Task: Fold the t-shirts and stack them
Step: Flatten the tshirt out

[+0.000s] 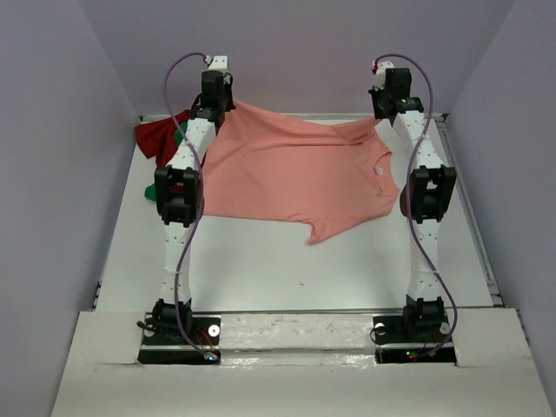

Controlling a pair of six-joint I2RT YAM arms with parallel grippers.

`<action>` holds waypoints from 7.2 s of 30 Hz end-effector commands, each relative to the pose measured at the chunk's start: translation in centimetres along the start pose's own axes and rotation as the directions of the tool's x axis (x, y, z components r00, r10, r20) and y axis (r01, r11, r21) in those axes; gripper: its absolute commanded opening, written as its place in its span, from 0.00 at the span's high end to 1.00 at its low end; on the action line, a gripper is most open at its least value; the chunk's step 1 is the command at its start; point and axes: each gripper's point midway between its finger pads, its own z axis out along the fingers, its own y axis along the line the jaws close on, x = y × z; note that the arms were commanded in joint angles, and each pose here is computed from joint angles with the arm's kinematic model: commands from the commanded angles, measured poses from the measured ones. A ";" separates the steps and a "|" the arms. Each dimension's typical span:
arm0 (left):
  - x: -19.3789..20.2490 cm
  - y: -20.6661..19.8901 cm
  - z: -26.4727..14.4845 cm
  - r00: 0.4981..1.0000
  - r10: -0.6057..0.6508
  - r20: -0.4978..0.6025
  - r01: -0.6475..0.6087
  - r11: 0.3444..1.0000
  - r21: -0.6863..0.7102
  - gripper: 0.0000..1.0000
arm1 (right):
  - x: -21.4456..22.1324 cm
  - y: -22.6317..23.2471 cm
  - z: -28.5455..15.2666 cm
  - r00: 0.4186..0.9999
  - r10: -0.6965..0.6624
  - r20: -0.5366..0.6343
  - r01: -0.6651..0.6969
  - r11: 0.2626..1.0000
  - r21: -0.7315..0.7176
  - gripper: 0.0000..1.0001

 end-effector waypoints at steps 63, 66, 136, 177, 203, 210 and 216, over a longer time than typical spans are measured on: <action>1.9 -4.5 -32.6 0.985 -0.147 -0.092 0.140 0.987 -0.076 0.56 | 24.2 19.4 -30.7 0.606 0.630 -0.486 -0.795 0.501 -0.342 0.31; 1.4 -4.7 -32.8 0.986 -0.146 -0.085 0.141 0.988 -0.061 0.56 | 24.0 19.9 -30.0 0.609 0.617 -0.498 -0.793 0.494 -0.357 0.31; 1.7 -5.3 -32.5 0.992 -0.062 -0.110 0.061 0.998 -0.014 0.55 | 2.4 20.9 -7.1 0.899 0.341 -0.276 -0.423 0.840 -0.340 0.59; 4.1 -6.3 -30.9 0.985 -0.065 -0.161 0.063 0.998 -0.021 0.54 | 10.9 29.4 -11.7 0.899 0.103 -0.425 -0.336 0.786 -0.520 0.49; 4.1 -6.6 -31.0 0.986 -0.068 -0.154 0.070 0.998 0.007 0.54 | 12.8 23.0 -10.0 0.917 -0.021 -0.398 -0.089 0.962 -0.256 0.53; 4.1 -7.0 -31.0 0.985 -0.072 -0.157 0.077 0.997 0.023 0.54 | 12.1 22.3 -9.5 0.927 -0.072 -0.369 -0.025 0.968 -0.250 0.53; 4.1 -7.2 -31.0 0.985 -0.070 -0.157 0.076 0.997 0.029 0.54 | 12.0 23.0 -9.4 0.927 -0.094 -0.363 -0.008 0.962 -0.271 0.53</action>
